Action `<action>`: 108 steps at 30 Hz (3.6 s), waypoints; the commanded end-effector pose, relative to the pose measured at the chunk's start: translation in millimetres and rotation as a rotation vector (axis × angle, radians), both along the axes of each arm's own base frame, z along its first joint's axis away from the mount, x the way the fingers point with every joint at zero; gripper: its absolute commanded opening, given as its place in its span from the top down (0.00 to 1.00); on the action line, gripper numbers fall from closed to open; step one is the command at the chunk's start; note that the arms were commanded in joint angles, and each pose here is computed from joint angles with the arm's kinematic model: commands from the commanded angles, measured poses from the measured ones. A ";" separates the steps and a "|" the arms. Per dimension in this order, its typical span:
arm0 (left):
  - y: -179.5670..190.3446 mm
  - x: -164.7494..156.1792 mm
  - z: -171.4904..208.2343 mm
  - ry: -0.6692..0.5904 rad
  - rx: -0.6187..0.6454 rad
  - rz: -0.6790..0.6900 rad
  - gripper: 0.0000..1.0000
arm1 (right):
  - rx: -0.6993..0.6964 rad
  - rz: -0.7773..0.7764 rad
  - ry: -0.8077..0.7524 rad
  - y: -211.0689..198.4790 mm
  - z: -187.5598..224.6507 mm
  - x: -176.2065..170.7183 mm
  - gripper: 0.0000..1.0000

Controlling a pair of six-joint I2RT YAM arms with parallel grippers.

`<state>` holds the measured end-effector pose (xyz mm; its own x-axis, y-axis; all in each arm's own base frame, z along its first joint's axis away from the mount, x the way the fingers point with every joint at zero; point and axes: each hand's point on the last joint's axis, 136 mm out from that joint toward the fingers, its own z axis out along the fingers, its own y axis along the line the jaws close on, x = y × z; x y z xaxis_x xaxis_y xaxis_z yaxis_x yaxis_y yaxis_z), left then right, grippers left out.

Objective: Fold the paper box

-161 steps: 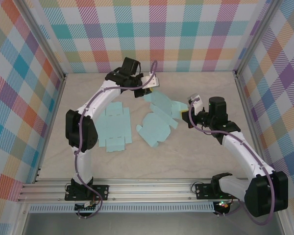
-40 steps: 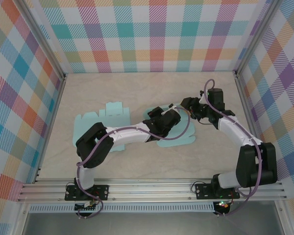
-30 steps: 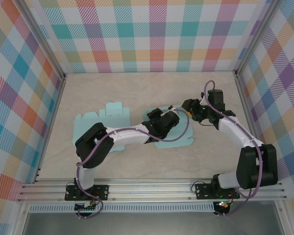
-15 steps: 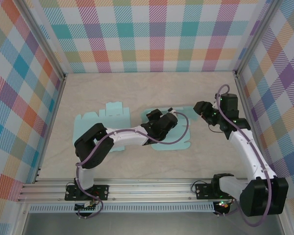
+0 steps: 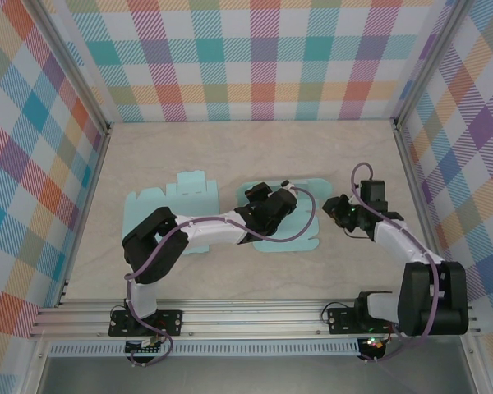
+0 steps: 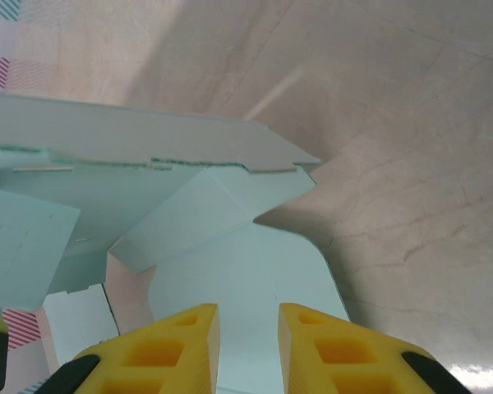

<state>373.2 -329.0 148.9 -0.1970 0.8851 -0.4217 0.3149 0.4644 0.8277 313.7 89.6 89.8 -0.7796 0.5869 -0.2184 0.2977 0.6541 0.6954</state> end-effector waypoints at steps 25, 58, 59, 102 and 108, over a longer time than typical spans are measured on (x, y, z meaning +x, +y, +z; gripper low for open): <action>2.3 -0.8 15.2 -0.020 -0.069 0.021 1.00 | -0.072 0.066 0.034 14.3 -47.1 62.7 0.54; -1.0 7.1 4.7 0.001 -0.121 0.062 1.00 | 0.082 0.181 -0.048 87.6 -34.2 74.8 0.75; 0.9 8.0 3.0 0.005 -0.124 0.066 1.00 | 0.082 0.179 -0.045 87.7 -34.4 74.3 0.74; -1.9 37.8 -4.6 -0.234 0.034 -0.093 1.00 | 0.098 0.061 -0.099 -32.3 -8.5 108.0 0.61; -2.3 46.0 -14.0 -0.256 0.071 -0.093 1.00 | 0.103 0.088 -0.100 -22.7 -22.2 115.0 0.61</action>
